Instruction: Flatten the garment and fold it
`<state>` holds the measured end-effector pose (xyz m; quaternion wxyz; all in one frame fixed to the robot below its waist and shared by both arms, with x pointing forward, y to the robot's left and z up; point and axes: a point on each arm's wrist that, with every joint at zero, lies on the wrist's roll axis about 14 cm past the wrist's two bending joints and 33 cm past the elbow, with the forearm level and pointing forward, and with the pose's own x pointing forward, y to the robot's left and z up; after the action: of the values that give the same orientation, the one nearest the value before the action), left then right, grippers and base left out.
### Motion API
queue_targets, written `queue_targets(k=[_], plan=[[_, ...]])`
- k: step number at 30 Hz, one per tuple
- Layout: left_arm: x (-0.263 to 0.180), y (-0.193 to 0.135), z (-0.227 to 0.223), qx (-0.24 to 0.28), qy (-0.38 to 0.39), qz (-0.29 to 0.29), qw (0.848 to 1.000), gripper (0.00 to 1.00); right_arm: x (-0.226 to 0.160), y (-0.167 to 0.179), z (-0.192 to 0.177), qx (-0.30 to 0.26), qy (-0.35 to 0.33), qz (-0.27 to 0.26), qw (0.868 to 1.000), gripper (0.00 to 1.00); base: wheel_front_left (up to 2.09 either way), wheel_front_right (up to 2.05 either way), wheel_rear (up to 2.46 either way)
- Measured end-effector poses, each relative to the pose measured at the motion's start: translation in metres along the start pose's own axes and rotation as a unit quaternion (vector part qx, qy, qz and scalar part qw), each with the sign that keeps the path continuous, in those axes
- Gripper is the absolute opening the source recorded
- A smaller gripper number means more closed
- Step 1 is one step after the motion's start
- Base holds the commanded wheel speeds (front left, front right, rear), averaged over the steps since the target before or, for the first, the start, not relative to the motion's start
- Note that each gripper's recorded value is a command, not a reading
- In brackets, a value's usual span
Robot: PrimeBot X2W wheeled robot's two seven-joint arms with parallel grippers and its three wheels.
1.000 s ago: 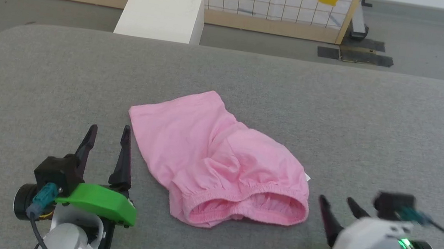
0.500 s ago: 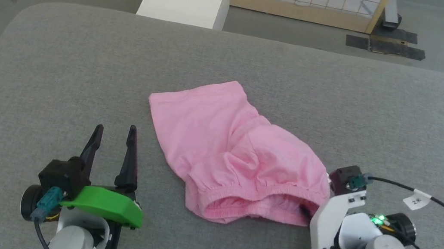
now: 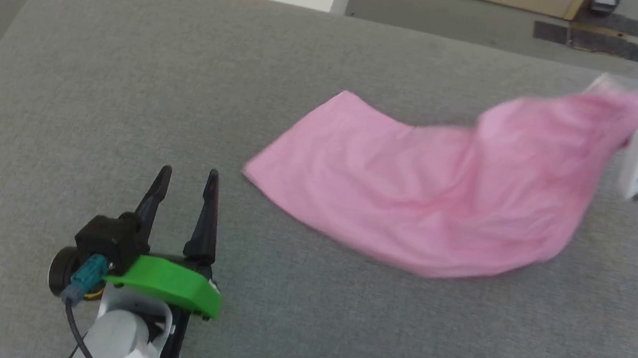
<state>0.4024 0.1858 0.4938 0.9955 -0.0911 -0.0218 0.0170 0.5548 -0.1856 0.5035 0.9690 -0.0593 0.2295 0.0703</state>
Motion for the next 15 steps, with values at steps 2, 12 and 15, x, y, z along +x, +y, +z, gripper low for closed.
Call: queue_targets(k=[2,12,15], plan=[[0.002,0.003,-0.001,0.001,0.001,0.004,1.0,1.0,0.007,-0.008,0.01,-0.004,-0.016,-0.015,1.0,0.0,0.0,0.0,0.0],[0.001,0.009,-0.009,0.001,0.015,0.014,1.0,1.0,0.014,-0.01,-0.001,0.059,-0.042,-0.029,0.997,1.0,0.0,0.0,0.0],[0.003,0.004,-0.008,-0.002,0.013,0.006,1.0,1.0,-0.002,-0.015,0.02,0.076,-0.128,-0.039,0.988,1.0,0.0,0.0,0.0]])
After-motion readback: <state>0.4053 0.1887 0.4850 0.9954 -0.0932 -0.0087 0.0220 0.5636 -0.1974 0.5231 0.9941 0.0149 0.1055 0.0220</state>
